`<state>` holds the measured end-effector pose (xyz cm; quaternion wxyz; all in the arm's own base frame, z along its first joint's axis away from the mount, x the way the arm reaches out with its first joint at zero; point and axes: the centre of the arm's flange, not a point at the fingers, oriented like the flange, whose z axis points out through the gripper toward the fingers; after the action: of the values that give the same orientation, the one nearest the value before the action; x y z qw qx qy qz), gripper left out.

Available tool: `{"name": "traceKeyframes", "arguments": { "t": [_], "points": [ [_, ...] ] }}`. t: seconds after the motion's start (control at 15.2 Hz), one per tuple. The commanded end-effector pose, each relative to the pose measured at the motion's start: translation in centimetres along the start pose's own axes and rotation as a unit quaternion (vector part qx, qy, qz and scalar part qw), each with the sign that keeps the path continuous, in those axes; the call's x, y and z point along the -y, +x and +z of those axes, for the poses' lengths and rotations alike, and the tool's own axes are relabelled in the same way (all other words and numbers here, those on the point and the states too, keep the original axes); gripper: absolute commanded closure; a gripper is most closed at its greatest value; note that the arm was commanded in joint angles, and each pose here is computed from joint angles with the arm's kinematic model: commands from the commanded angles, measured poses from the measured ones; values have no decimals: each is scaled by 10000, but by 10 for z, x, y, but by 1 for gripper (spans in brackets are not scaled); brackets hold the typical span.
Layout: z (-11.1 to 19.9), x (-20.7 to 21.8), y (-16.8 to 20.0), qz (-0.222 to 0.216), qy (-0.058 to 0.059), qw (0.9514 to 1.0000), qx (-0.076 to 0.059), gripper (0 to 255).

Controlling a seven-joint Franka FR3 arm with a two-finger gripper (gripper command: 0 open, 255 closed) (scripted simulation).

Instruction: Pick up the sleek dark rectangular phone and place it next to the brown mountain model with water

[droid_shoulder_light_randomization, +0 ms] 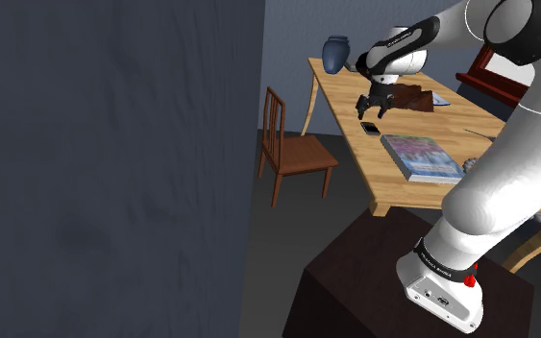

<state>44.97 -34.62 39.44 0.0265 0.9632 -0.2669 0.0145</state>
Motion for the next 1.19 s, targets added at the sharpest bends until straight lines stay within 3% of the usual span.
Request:
{"name": "traceKeyframes", "arguments": {
  "t": [0.0, 0.13, 0.59, 1.12],
  "points": [
    [12, -17, 10, 169, -43, 9998, 46, 0],
    [26, -36, 20, 330, -83, 9994, 92, 0],
    [63, -36, 19, 330, -83, 9994, 92, 0],
    [66, -36, 19, 330, -83, 9994, 92, 0]
  ]
}}
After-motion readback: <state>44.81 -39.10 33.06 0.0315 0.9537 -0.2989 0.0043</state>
